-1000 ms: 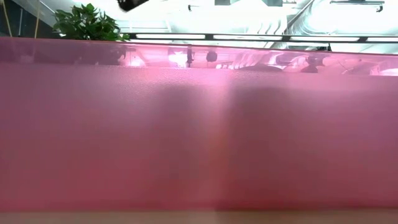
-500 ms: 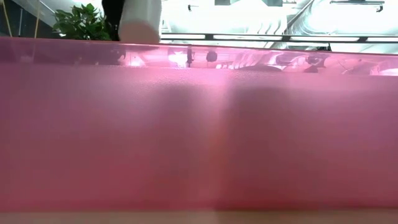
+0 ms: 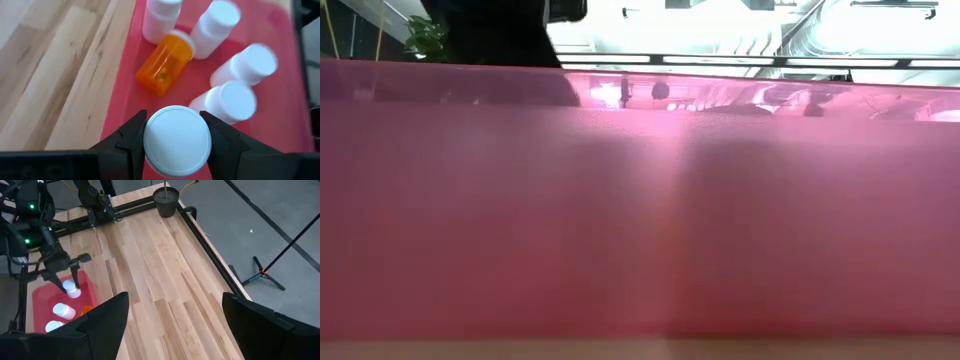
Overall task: Pick and place pill bottles into a basket
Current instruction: Put the white medicine bottle into the red container
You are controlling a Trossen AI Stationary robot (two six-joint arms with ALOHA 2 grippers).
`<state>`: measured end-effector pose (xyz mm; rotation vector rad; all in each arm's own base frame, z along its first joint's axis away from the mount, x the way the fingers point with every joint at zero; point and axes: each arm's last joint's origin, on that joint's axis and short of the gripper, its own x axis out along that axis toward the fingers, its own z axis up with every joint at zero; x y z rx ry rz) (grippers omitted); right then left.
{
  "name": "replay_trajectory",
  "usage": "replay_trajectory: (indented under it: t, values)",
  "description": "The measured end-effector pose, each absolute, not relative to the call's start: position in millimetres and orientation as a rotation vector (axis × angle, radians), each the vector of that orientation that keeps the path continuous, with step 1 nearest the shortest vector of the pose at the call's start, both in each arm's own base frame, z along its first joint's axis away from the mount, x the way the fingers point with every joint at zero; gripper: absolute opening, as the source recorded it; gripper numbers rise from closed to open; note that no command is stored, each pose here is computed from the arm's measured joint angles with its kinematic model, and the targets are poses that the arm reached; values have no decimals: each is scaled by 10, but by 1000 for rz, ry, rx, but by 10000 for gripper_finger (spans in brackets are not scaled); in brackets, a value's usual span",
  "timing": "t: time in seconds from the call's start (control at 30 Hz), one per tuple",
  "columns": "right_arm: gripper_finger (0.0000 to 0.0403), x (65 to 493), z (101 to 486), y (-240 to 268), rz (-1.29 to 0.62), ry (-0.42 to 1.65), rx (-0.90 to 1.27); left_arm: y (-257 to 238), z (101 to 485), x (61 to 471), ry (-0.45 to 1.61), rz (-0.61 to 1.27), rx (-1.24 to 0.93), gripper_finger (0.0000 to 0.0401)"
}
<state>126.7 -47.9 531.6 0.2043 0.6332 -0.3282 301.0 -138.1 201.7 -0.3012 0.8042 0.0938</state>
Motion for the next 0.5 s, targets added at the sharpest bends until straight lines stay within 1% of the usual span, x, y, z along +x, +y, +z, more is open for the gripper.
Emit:
replay_trajectory:
  t: [0.17,0.5]
  values:
    - [312,1267,5315,-479,-328,634,204,-1402,1889,3050,832,103,-280,190]
    - [312,1268,5315,-479,-329,634,208,-1398,1893,3092,769,138,-220,190]
